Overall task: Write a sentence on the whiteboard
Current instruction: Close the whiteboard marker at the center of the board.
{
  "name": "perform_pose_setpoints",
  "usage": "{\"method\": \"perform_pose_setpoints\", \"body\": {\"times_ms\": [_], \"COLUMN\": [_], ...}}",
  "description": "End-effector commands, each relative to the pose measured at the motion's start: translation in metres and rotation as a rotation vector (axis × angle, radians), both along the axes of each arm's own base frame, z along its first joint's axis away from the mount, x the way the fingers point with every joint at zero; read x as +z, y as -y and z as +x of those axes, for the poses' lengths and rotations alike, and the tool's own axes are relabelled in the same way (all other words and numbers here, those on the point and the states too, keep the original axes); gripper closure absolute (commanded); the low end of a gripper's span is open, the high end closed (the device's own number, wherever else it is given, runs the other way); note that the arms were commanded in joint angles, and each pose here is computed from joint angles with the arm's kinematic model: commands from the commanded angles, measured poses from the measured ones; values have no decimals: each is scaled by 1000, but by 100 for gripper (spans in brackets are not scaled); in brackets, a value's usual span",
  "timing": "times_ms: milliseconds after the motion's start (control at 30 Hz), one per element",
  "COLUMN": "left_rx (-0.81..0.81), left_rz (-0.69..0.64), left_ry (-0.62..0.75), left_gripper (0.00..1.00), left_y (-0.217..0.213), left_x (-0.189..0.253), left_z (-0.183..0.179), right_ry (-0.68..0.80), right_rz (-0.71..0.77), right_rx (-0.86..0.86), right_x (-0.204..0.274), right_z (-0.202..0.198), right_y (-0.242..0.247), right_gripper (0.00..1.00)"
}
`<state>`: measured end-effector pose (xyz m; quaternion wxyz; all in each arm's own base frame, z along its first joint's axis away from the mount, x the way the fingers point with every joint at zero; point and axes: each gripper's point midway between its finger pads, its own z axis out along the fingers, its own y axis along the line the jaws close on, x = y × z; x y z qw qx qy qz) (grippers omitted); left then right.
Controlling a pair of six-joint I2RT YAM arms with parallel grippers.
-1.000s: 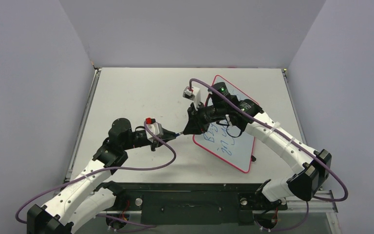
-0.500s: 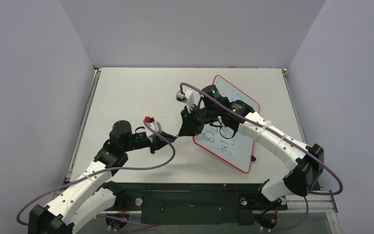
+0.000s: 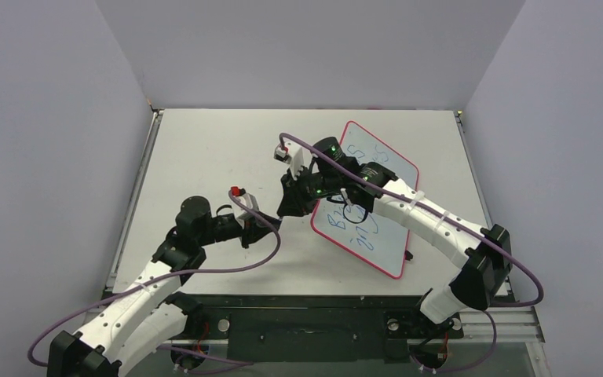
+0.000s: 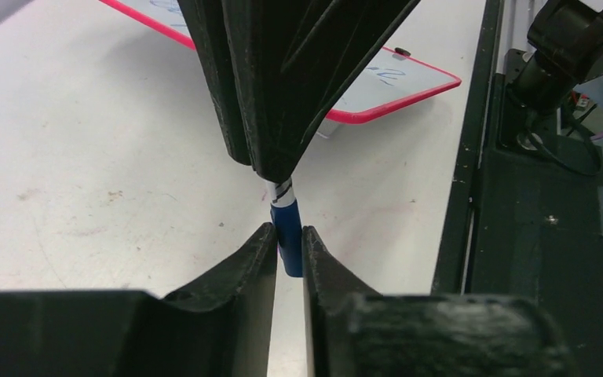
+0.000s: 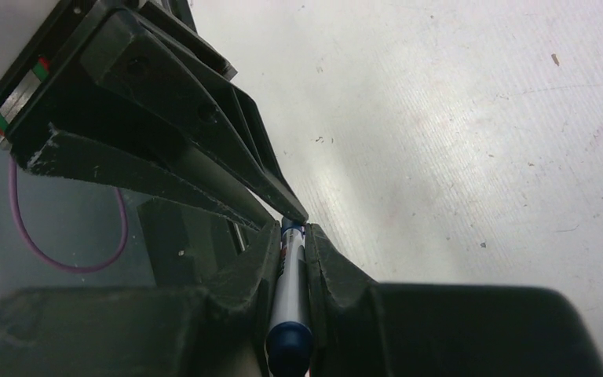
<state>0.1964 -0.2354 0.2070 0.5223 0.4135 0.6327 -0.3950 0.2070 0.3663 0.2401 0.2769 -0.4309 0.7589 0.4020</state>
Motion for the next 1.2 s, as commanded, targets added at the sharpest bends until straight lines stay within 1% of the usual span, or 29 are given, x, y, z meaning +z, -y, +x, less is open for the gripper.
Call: {"method": "perform_pose_setpoints", "body": {"times_ms": [0, 33, 133, 467, 567, 700, 900, 1100, 1167], "left_rx": [-10, -4, 18, 86, 107, 95, 72, 66, 62], "left_rz": [-141, -130, -106, -57, -66, -91, -112, -126, -132], "left_ry": [386, 378, 386, 338, 316, 291, 262, 241, 236], "left_gripper": [82, 77, 68, 53, 52, 50, 51, 55, 60], "left_y": [2, 1, -2, -7, -7, -3, 4, 9, 10], "left_x": [96, 92, 89, 76, 74, 74, 72, 72, 72], "left_z": [3, 3, 6, 20, 24, 25, 25, 26, 26], "right_ry": [-16, -6, 14, 54, 63, 71, 68, 63, 60], "right_rz": [-26, -29, -29, -4, 14, 35, 65, 90, 100], "right_rx": [4, -14, -44, -119, -137, -152, -156, -148, -144], "right_x": [0, 2, 13, 41, 51, 61, 68, 74, 75], "right_z": [-3, 2, 9, 20, 22, 23, 23, 22, 21], "right_y": [-4, 1, 8, 17, 18, 17, 11, 3, 1], "right_gripper": [100, 100, 100, 100, 100, 100, 100, 100, 100]}}
